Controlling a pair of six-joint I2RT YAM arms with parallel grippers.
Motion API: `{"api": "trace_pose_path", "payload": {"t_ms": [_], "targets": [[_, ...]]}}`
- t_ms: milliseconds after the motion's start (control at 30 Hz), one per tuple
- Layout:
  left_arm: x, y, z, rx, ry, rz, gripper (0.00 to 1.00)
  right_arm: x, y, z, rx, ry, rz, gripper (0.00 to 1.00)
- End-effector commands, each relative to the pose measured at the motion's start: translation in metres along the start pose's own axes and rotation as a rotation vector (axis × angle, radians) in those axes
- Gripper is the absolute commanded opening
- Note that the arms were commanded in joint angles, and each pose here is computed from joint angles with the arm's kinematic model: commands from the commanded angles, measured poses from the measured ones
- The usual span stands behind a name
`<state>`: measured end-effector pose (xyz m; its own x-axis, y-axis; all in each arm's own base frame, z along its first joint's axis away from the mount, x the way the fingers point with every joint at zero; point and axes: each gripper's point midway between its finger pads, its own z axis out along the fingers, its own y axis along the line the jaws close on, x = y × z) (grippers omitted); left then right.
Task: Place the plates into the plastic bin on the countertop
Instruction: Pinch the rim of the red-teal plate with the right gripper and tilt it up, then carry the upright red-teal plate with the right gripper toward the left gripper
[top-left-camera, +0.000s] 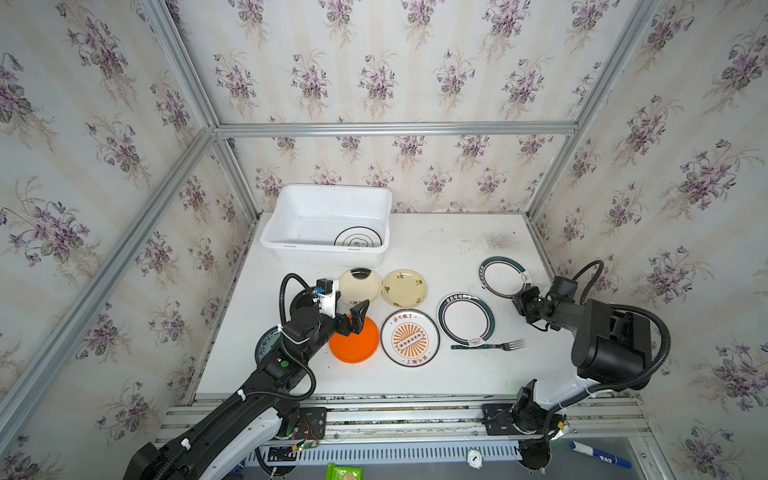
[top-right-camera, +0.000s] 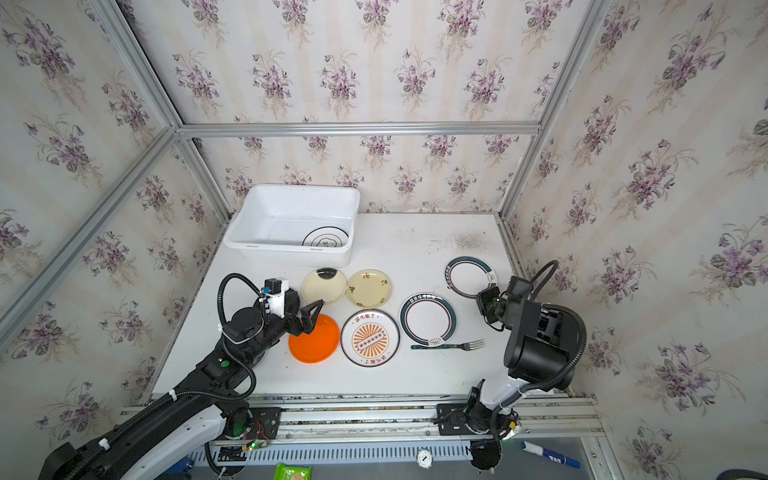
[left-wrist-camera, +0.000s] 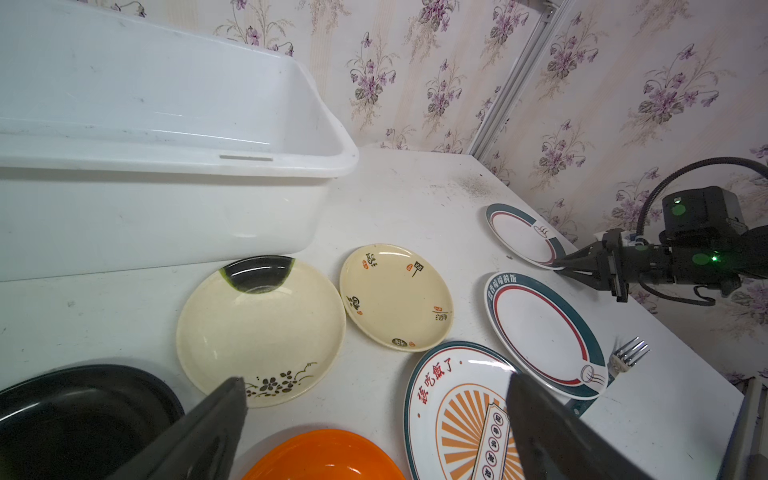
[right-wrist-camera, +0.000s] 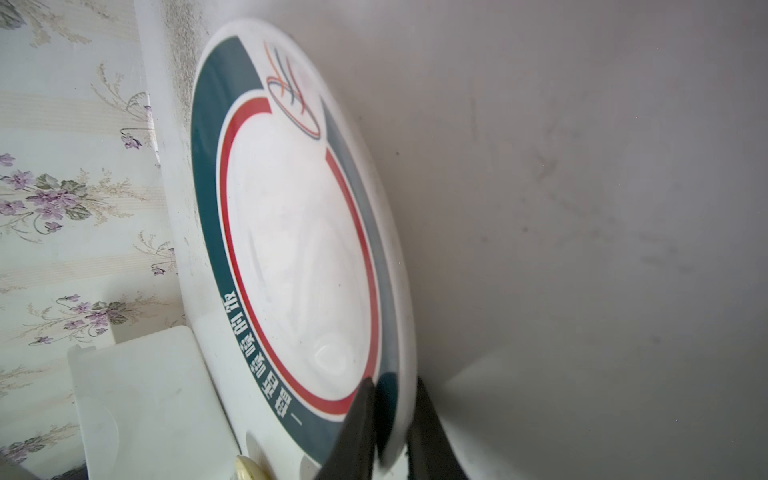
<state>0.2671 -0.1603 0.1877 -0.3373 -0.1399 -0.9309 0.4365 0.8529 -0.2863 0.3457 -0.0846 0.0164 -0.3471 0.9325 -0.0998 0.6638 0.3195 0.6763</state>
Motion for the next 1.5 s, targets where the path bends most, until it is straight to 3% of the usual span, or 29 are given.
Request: {"api": "trace_pose_path", "payload": {"t_ms": [0, 333, 667, 1167, 1467], "targets": [[-0.009, -0.003, -0.001, 0.009, -0.035, 0.011, 1.0, 0.003, -0.009, -0.002, 0.051, 0.009, 0.007, 0.12], [-0.009, -0.008, -0.003, 0.039, -0.041, 0.016, 1.0, 0.0, 0.014, -0.025, 0.025, -0.027, -0.08, 0.0], [-0.003, -0.012, 0.006, 0.068, -0.005, 0.014, 1.0, 0.025, 0.052, -0.05, -0.03, -0.019, -0.27, 0.0], [0.005, -0.022, 0.015, 0.128, 0.039, -0.017, 1.0, 0.107, 0.129, -0.062, -0.21, 0.039, -0.618, 0.0], [0.008, -0.023, 0.019, 0.131, 0.057, -0.015, 1.0, 0.156, 0.157, -0.066, -0.342, 0.137, -0.718, 0.0]]}}
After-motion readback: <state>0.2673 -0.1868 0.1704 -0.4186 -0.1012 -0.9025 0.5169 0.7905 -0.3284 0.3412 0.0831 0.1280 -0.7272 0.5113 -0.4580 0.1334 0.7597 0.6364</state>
